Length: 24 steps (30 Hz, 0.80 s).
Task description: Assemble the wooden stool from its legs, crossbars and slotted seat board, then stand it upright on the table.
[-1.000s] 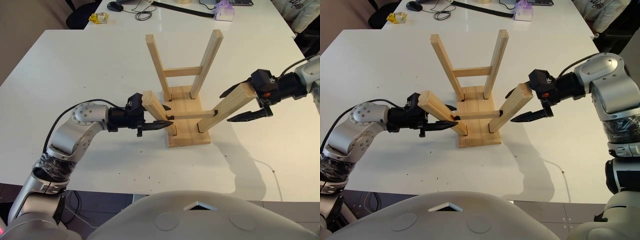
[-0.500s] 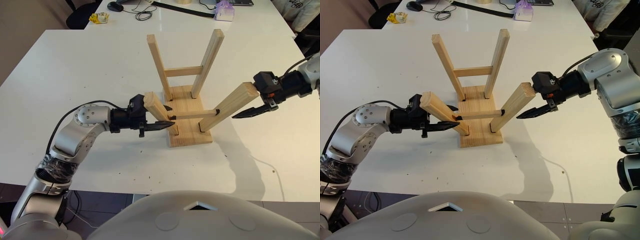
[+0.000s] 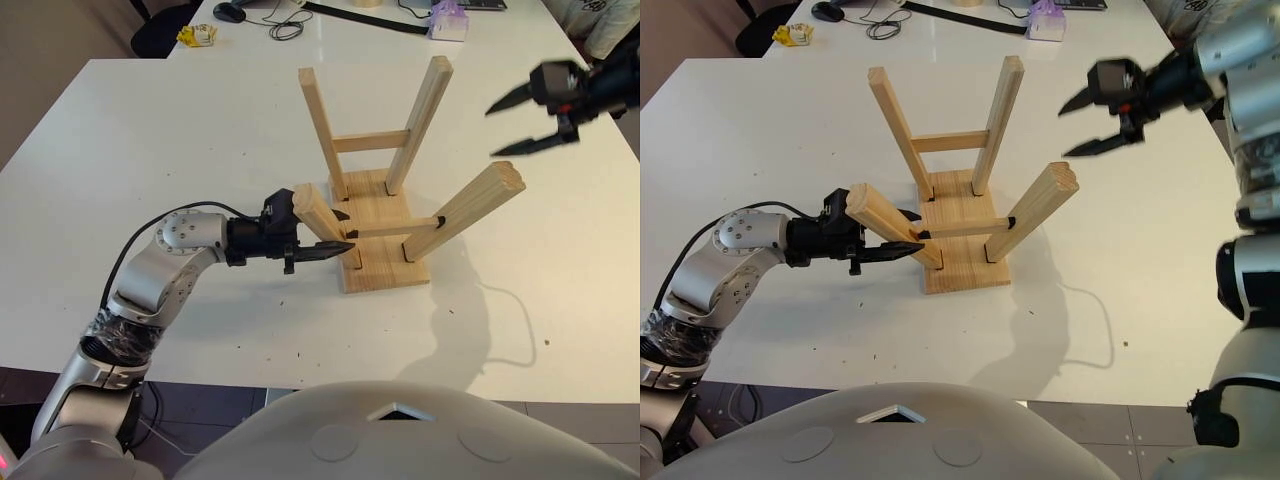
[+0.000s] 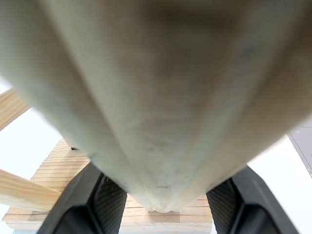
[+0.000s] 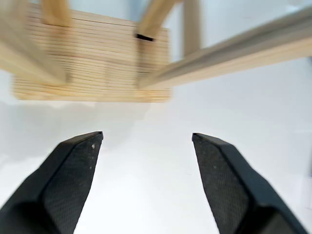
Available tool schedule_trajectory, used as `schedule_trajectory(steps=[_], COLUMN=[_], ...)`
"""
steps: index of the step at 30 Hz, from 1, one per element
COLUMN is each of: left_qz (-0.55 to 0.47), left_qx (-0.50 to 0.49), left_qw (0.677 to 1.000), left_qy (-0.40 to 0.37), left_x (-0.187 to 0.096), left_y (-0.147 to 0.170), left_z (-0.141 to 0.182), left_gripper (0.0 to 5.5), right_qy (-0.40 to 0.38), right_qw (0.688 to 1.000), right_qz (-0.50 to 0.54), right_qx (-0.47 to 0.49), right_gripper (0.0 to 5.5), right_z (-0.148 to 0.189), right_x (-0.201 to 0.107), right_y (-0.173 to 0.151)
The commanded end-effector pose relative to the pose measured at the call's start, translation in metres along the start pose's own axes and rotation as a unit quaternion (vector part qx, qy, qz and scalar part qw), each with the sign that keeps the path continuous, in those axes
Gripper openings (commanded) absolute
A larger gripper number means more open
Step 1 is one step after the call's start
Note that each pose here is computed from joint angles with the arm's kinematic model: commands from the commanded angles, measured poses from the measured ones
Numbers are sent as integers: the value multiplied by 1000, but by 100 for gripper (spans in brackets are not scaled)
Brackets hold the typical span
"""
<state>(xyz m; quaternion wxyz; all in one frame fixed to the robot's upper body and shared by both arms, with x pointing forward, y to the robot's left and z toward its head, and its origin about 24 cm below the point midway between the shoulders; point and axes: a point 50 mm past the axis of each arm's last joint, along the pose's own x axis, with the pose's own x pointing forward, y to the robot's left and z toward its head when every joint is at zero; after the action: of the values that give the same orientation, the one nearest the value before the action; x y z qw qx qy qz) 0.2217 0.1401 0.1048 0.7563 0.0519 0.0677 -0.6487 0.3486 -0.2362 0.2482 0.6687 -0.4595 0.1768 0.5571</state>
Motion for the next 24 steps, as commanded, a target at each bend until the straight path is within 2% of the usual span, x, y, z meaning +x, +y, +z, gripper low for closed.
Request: schedule_trajectory(steps=[1, 5, 8, 12, 18, 24], left_qz=[-2, 4, 9, 14, 9, -8], left_qx=[-100, -101, -102, -104, -103, -94], left_qw=[990, 990, 990, 990, 990, 989], left_qy=[104, 100, 98, 98, 100, 112], left_x=[-1, 1, 3, 3, 6, 4], left_y=[-15, -16, -17, -19, -19, -15], left_z=[-52, -52, -52, -53, -53, -44], left_gripper=[208, 208, 208, 208, 208, 208], right_qy=[-42, -100, -148, -151, -106, -68], right_qw=[995, 982, 963, 939, 927, 933], right_qz=[-32, -27, 26, 103, 192, 224], right_qx=[-83, -158, -226, -291, -305, -272], right_gripper=[339, 339, 339, 339, 339, 339], right_z=[55, 113, 158, 187, 172, 143], right_x=[-12, -5, 5, 29, 75, 100], right_y=[-31, -45, -32, -5, 25, 33])
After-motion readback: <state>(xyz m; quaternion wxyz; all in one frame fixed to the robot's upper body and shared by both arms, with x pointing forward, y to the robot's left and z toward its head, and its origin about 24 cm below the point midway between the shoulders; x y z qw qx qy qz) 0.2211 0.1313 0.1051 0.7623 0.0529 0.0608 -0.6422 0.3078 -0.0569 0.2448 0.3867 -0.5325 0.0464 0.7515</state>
